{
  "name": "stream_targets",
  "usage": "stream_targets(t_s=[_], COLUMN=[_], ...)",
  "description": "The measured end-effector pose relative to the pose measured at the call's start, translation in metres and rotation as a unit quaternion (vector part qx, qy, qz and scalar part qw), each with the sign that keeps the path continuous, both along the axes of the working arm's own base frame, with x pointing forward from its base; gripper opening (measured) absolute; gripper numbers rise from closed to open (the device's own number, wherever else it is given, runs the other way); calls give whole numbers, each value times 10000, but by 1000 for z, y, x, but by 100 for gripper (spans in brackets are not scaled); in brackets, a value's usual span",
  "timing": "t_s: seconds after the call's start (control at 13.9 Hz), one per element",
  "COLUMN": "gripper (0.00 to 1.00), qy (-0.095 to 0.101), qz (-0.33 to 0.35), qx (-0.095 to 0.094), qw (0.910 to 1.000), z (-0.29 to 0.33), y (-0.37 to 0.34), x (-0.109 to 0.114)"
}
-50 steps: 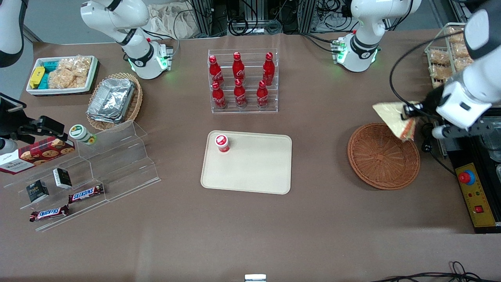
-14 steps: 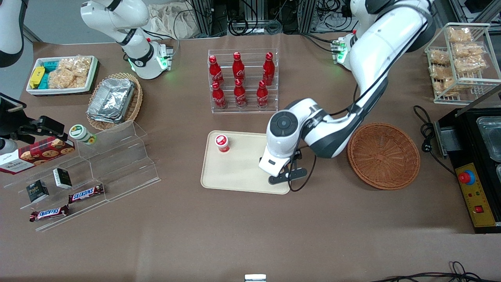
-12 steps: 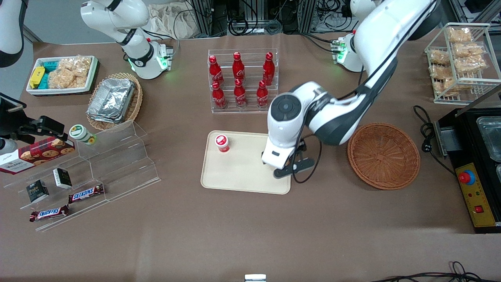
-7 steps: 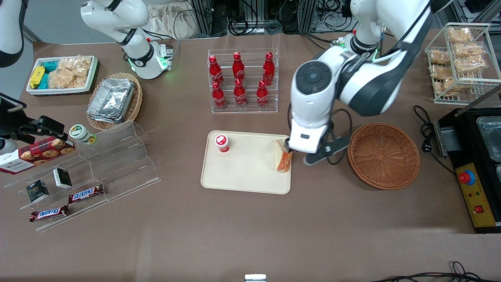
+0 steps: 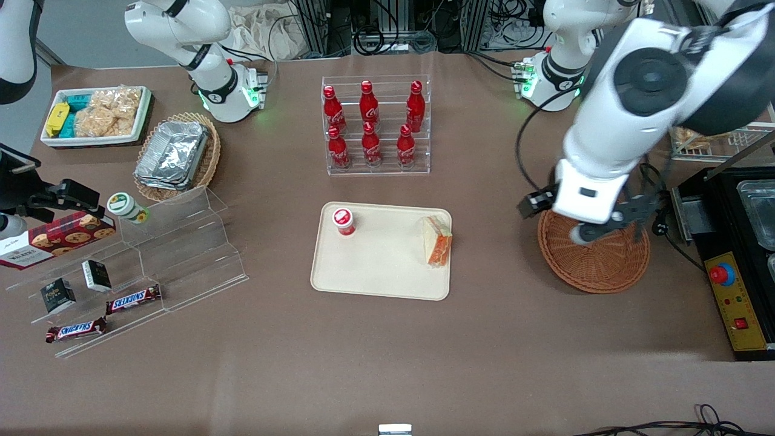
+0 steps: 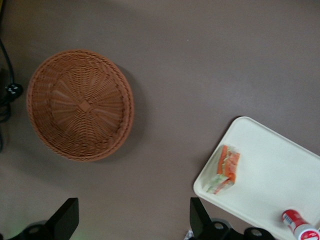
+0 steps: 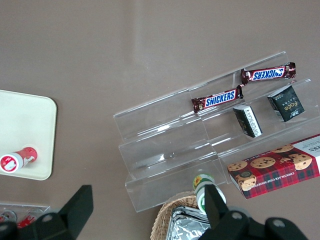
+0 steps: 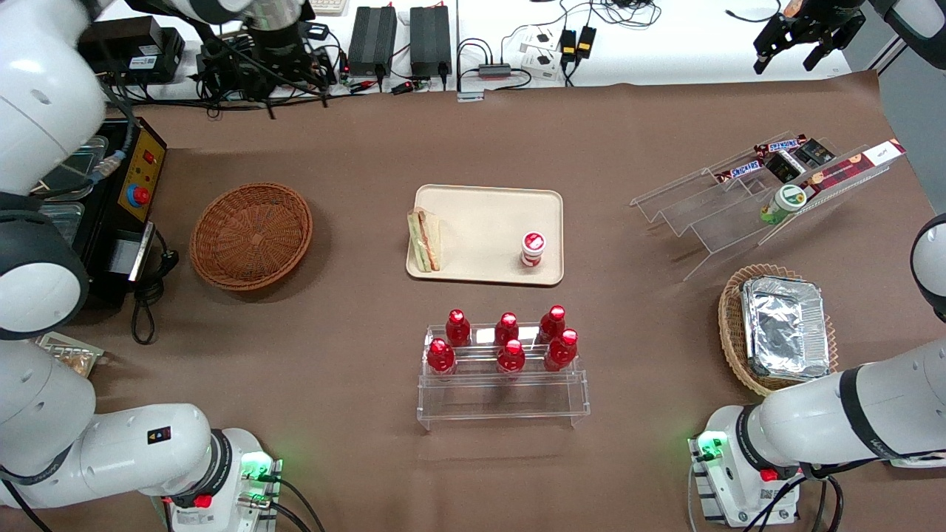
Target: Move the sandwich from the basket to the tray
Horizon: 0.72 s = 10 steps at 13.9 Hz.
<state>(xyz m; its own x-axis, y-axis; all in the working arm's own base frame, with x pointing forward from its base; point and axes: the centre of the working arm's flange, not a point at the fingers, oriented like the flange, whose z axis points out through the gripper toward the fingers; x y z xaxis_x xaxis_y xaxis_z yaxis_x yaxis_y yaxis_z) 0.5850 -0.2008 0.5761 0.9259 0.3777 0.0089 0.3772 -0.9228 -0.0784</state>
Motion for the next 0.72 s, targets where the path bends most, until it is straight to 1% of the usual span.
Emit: stream_targets(t_s=[0.14, 0.29, 0.43, 0.58, 0.72], gripper=[100, 100, 100, 100, 100], qy=[123, 230, 304, 300, 247], qz=[-273, -479, -687, -915, -1073], qx=[-108, -132, -277, -381, -446], qw=[9995, 9985, 9968, 9946, 9929], z=[6, 5, 4, 11, 22], y=[42, 83, 125, 168, 204], x=[6, 14, 20, 20, 13])
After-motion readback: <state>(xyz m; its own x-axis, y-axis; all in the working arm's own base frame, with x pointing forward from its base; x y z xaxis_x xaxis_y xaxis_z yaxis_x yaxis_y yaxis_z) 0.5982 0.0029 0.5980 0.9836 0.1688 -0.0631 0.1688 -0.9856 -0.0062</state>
